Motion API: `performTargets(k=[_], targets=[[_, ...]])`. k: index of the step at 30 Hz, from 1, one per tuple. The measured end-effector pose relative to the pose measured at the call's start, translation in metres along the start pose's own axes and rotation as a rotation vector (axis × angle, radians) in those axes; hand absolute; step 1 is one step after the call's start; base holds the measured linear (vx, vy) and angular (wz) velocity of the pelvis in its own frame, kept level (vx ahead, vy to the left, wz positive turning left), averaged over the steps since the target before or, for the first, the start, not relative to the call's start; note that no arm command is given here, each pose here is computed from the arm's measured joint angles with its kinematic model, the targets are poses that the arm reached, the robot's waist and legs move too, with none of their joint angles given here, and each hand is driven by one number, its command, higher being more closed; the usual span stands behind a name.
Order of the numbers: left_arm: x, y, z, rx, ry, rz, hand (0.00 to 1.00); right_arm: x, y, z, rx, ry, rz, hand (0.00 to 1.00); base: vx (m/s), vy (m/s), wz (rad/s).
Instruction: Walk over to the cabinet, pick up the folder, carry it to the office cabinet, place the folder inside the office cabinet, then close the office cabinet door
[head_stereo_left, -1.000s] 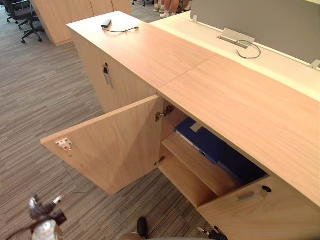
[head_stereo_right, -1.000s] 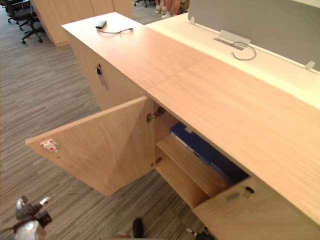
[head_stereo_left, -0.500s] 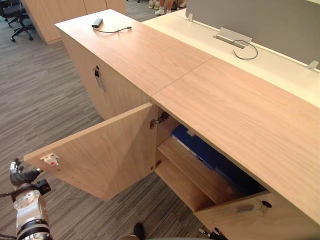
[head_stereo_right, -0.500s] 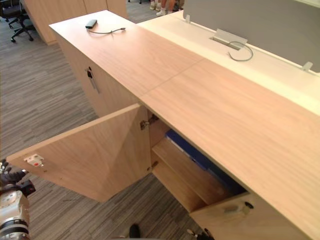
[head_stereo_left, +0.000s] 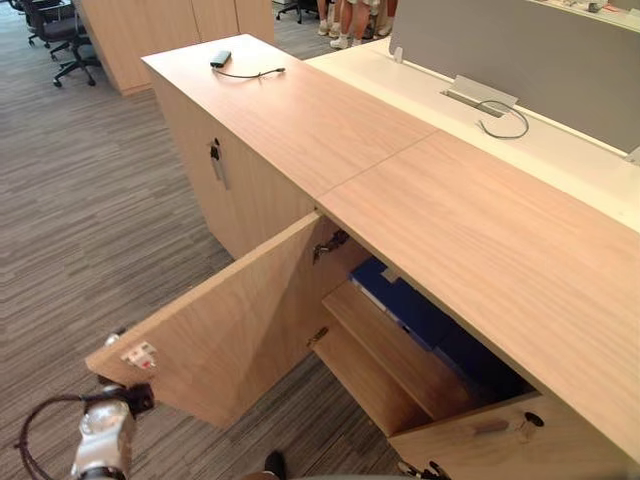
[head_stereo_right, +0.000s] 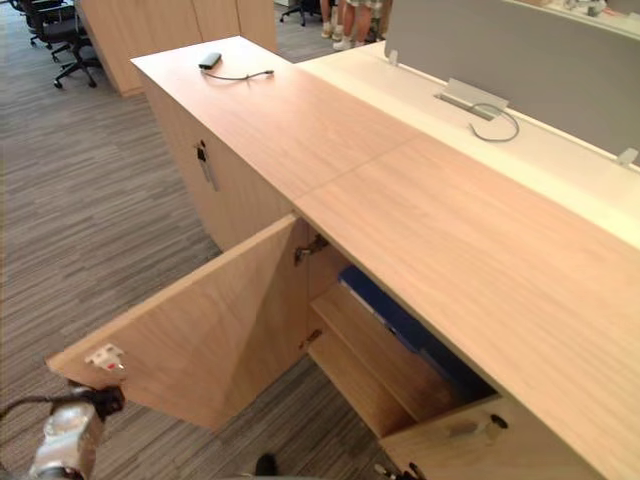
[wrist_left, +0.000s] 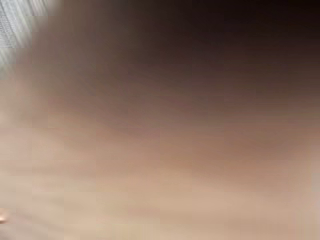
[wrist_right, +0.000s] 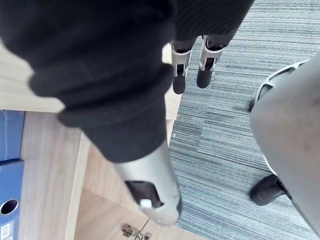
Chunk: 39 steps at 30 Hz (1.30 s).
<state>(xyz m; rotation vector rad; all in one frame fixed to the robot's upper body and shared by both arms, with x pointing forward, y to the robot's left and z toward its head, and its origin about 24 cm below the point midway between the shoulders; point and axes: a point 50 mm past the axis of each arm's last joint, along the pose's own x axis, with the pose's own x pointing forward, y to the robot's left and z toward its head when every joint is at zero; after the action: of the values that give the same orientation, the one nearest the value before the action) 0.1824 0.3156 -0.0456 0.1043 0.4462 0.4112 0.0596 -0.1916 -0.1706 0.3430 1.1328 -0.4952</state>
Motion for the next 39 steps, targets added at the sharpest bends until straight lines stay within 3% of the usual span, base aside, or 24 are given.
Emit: performTargets(k=[4, 8, 12, 21, 31, 39], targets=[[-0.036, -0.052, -0.033, 0.099, 0.071, -0.308, 0.0, 0.001, 0.001, 0.004, -0.01, -0.009, 0.003, 0.0, -0.1, 0.002, 0.01], [-0.062, -0.107, -0.045, 0.108, 0.089, -0.575, 0.0, 0.002, 0.004, 0.007, -0.048, -0.016, 0.016, 0.0, -0.16, 0.02, -0.02], [-0.086, -0.134, -0.061, 0.133, 0.135, -0.728, 0.0, 0.002, -0.001, 0.01, -0.077, -0.026, 0.01, 0.0, -0.14, 0.012, -0.04], [-0.097, -0.147, -0.073, 0.16, 0.186, -0.81, 0.0, 0.001, -0.002, 0.009, -0.066, -0.029, 0.009, 0.0, 0.02, 0.007, -0.36], [-0.084, -0.176, -0.048, 0.176, 0.082, -0.873, 0.0, -0.001, -0.016, -0.001, -0.049, -0.003, -0.028, 0.0, 0.0, -0.058, -0.74], [-0.077, -0.194, -0.035, 0.134, 0.045, -0.829, 0.0, -0.007, -0.03, -0.017, -0.033, 0.044, -0.065, 0.0, -0.02, -0.013, -0.06]])
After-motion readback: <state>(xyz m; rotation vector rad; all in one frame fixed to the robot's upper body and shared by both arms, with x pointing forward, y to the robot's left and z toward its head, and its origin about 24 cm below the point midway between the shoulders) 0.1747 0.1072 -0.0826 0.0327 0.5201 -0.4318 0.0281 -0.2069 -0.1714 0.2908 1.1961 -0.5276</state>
